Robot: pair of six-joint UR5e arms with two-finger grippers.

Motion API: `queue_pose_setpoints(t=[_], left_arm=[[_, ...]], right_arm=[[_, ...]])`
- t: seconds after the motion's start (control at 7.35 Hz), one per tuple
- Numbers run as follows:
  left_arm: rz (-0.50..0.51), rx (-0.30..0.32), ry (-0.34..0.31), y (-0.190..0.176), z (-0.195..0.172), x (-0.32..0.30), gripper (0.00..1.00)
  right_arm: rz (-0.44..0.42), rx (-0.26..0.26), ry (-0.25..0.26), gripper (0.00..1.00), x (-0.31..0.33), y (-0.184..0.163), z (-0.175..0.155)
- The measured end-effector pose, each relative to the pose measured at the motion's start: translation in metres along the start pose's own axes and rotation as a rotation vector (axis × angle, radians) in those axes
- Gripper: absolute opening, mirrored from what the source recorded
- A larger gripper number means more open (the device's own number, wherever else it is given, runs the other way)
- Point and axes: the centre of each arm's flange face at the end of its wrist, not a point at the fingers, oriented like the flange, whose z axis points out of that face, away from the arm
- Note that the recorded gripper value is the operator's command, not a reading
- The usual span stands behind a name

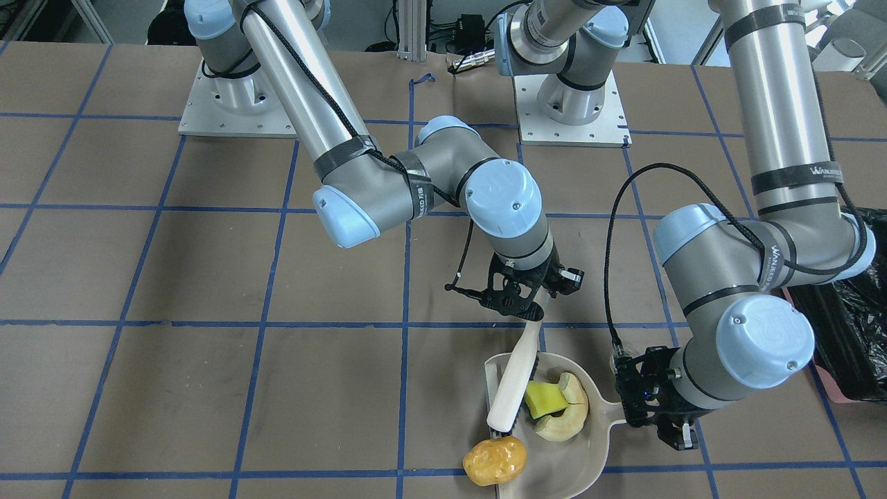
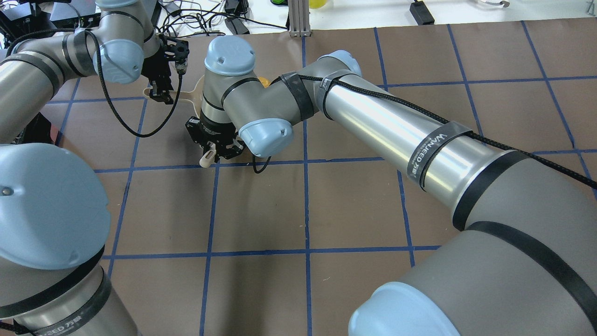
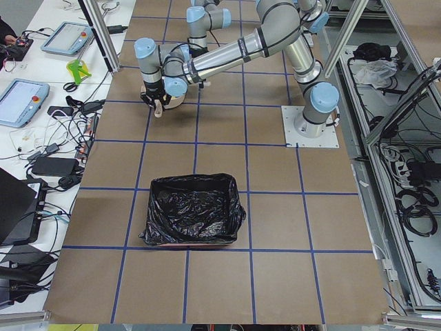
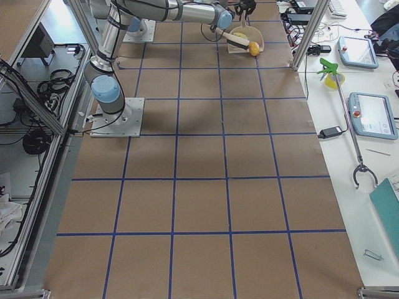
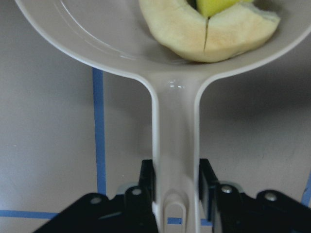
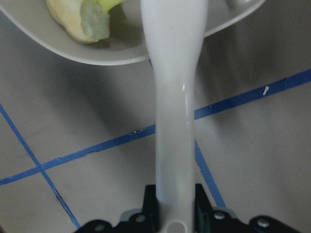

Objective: Sweep and dump trash into bin
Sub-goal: 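Sweep the apple ring and sponge into the dustpan with the right gripper's brush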

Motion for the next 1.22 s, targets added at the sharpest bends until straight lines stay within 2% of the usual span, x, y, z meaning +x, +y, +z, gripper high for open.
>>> queue_pose_setpoints(t=[0.27,0.54,0.68,0.95,1.22], left_arm=[[0.0,0.001,-0.002,0.0,-0.001,0.0,0.12],[0.0,0.002,-0.003,0.0,-0.001,0.0,0.12],[0.0,0.003,-0.003,0.0,-0.001,0.0,0.12],[0.0,0.003,-0.003,0.0,-0.002,0.0,0.12],[-0.001,0.001,-0.001,0.0,-0.002,0.0,0.11]], right_arm=[[0.032,-0.015,0.03,0.0,0.005,0.013,-0.025],[0.066,-0.014,0.04,0.0,0.007,0.015,-0.035],[0.047,0.006,0.08,0.0,0.014,0.011,-0.04],[-0.113,0.08,0.214,0.0,0.036,-0.012,-0.044],[-0.245,0.123,0.287,0.0,0.061,-0.061,-0.054]])
